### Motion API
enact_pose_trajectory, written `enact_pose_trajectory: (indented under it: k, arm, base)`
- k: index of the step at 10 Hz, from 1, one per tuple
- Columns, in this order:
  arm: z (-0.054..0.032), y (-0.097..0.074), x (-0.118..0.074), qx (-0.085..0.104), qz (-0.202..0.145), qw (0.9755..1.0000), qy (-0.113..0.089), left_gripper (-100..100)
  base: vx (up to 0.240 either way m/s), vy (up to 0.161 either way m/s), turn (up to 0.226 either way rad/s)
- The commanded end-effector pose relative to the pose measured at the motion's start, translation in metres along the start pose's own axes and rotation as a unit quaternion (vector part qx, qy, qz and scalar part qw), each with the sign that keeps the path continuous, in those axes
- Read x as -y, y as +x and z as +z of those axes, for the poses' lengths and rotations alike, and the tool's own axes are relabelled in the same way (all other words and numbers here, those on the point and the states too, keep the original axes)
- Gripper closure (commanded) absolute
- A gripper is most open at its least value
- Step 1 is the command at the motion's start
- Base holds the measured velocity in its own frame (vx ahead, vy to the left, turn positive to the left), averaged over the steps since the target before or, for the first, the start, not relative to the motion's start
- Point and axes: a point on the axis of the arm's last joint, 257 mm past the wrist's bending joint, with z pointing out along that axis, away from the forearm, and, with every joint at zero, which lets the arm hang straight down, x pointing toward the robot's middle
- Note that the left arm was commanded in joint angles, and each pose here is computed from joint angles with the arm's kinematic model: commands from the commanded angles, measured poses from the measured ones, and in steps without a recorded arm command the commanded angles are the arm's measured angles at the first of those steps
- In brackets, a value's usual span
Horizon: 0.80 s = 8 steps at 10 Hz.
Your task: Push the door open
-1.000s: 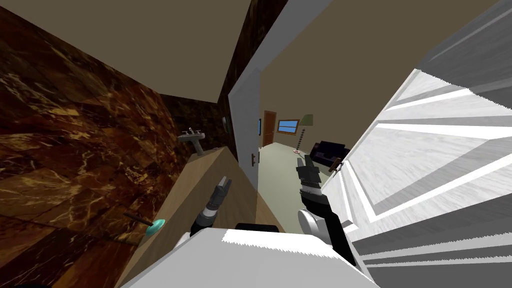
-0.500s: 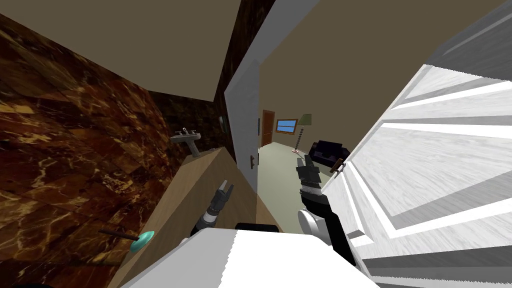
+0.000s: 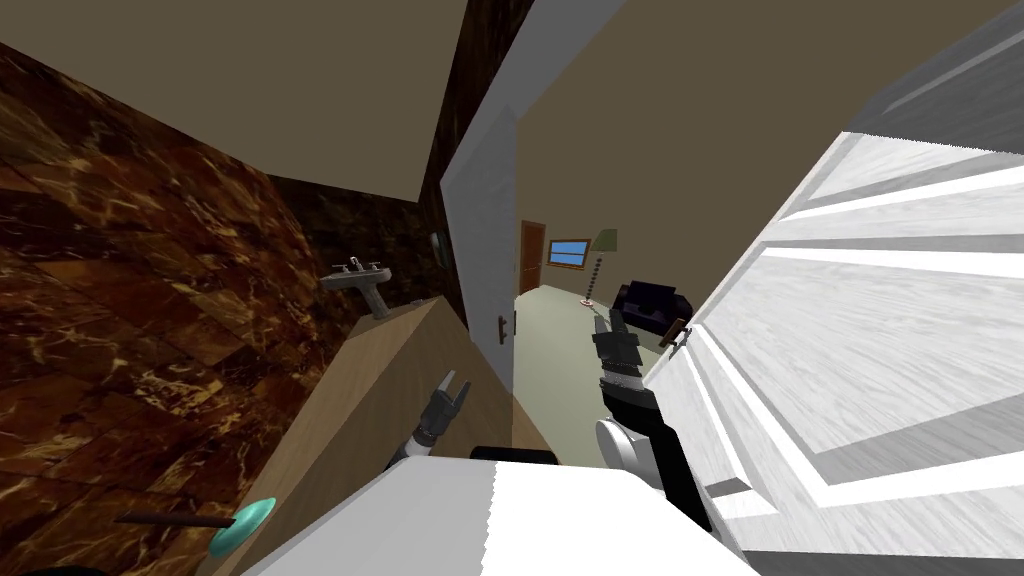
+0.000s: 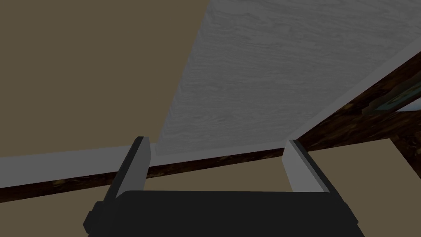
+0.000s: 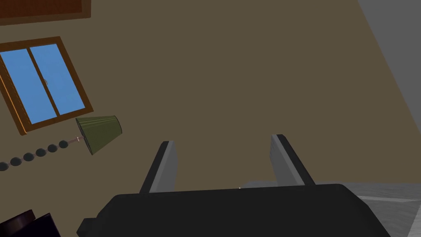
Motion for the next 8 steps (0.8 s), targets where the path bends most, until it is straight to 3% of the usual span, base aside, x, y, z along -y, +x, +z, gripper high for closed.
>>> enact_pose_trajectory:
  k: [1, 2, 4, 8]
  arm:
    - [-0.0077, 0.012, 0.003, -0.014, 0.015, 0.9998, 0.003, -100]
    - [-0.0158, 0.023, 0.004, -0.027, 0.028, 0.9992, 0.005, -100]
    - [-0.0241, 0.033, 0.006, -0.041, 0.040, 0.9984, 0.007, -100]
    - [-0.0534, 0.067, 0.014, -0.083, 0.076, 0.9934, 0.019, -100]
  base:
    - [0.147, 0.036, -0.081]
    - [0.158, 0.040, -0.091]
    - [0.120, 0.048, -0.069]
    - [0.143, 0.049, -0.090]
